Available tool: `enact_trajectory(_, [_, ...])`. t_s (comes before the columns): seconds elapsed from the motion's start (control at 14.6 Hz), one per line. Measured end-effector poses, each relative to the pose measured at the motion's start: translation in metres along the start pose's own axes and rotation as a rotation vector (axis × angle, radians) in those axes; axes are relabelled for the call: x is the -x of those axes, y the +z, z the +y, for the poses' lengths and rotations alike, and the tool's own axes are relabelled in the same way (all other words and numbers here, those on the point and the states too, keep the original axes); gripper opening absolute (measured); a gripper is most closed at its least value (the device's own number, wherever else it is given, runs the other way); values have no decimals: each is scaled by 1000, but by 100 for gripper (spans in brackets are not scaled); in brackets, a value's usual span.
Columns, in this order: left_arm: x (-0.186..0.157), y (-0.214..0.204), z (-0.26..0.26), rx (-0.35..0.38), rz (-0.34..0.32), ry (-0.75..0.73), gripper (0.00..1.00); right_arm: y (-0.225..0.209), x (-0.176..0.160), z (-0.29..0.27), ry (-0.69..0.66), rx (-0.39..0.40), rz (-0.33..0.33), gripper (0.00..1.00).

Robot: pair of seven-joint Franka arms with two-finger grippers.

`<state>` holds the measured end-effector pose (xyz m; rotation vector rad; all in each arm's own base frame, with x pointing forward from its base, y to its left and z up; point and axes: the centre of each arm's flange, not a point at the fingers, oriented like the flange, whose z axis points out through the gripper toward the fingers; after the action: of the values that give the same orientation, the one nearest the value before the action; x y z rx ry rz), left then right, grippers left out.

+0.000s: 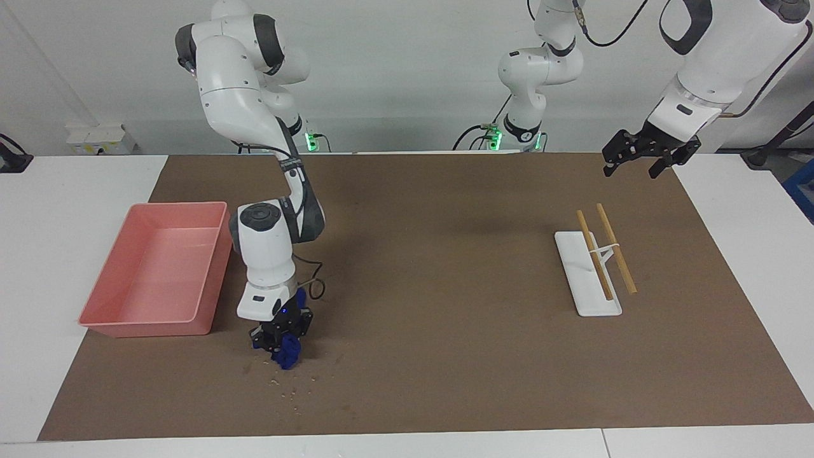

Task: Wipe water with towel using both arms
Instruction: 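Wipe the towel across the spill with the right gripper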

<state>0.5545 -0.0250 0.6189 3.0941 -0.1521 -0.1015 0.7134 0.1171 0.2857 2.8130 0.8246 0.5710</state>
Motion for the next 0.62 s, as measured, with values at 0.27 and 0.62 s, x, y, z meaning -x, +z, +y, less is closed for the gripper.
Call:
enact_trajectory(0.27, [0,0,0,0,0,0,100,2,-3,-2,43,-2,5,19])
enact_trajectory(0.62, [0,0,0,0,0,0,100,1,-7,-11,210,-75,14,19])
